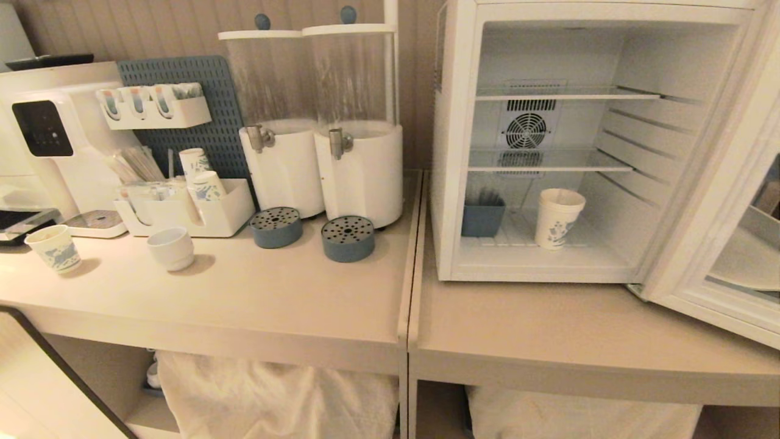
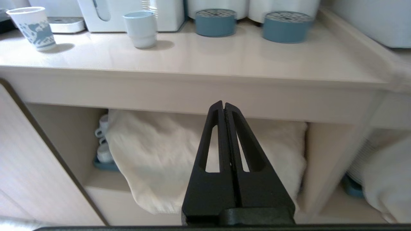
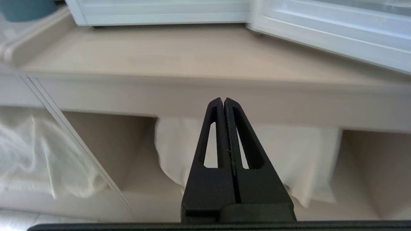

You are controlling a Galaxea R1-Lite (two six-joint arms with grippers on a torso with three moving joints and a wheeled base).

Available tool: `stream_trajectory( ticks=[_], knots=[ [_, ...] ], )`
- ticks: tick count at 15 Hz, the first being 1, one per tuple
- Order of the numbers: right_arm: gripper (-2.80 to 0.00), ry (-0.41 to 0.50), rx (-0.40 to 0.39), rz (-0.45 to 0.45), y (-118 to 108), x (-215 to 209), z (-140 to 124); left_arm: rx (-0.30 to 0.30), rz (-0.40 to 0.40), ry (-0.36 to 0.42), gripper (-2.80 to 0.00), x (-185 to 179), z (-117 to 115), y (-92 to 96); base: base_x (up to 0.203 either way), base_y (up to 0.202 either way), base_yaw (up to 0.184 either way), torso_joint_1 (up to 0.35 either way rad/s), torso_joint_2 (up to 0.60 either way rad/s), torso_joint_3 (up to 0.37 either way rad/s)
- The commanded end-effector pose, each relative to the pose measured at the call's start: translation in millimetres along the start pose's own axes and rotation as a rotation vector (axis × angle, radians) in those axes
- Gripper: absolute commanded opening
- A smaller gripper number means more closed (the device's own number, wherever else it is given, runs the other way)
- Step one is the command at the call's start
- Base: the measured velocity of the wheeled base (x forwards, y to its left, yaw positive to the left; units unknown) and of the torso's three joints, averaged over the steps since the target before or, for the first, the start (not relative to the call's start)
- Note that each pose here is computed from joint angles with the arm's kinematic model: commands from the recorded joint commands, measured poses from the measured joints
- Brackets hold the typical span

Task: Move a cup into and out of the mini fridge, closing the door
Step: Take the paper cup out of the freezer

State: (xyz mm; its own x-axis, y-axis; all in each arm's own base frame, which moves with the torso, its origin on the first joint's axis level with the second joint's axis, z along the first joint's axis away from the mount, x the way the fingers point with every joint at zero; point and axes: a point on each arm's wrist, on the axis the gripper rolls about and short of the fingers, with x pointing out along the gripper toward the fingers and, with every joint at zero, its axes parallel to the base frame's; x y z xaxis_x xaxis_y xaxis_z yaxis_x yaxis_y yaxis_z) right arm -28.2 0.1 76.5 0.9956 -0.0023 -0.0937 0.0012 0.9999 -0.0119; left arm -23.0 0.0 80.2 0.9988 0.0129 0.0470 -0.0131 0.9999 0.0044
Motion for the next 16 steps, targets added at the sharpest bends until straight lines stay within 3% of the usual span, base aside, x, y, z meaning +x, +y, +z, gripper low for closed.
stream_trajectory(
  ticks=[1, 4, 16],
  knots=[
    [-2.8, 0.001, 0.0, 0.001, 0.0, 0.0, -0.2, -0.001, 0.001, 0.021, -2.8, 1.3, -5.3, 0.0, 0.192, 0.192, 0.0, 0.005, 0.0, 0.001],
    [-2.8, 0.001, 0.0, 0.001, 0.0, 0.0, -0.2, -0.001, 0.001, 0.021, -2.8, 1.3, -5.3, 0.0, 0.065, 0.087, -0.001, 0.004, 0.01, -0.001],
    [-2.8, -0.002, -0.023, 0.003, 0.0, 0.3, -0.4, -0.001, 0.001, 0.019, -2.8, 1.3, -5.2, 0.0, 0.0, 0.0, 0.0, 0.0, 0.0, 0.0]
  ],
)
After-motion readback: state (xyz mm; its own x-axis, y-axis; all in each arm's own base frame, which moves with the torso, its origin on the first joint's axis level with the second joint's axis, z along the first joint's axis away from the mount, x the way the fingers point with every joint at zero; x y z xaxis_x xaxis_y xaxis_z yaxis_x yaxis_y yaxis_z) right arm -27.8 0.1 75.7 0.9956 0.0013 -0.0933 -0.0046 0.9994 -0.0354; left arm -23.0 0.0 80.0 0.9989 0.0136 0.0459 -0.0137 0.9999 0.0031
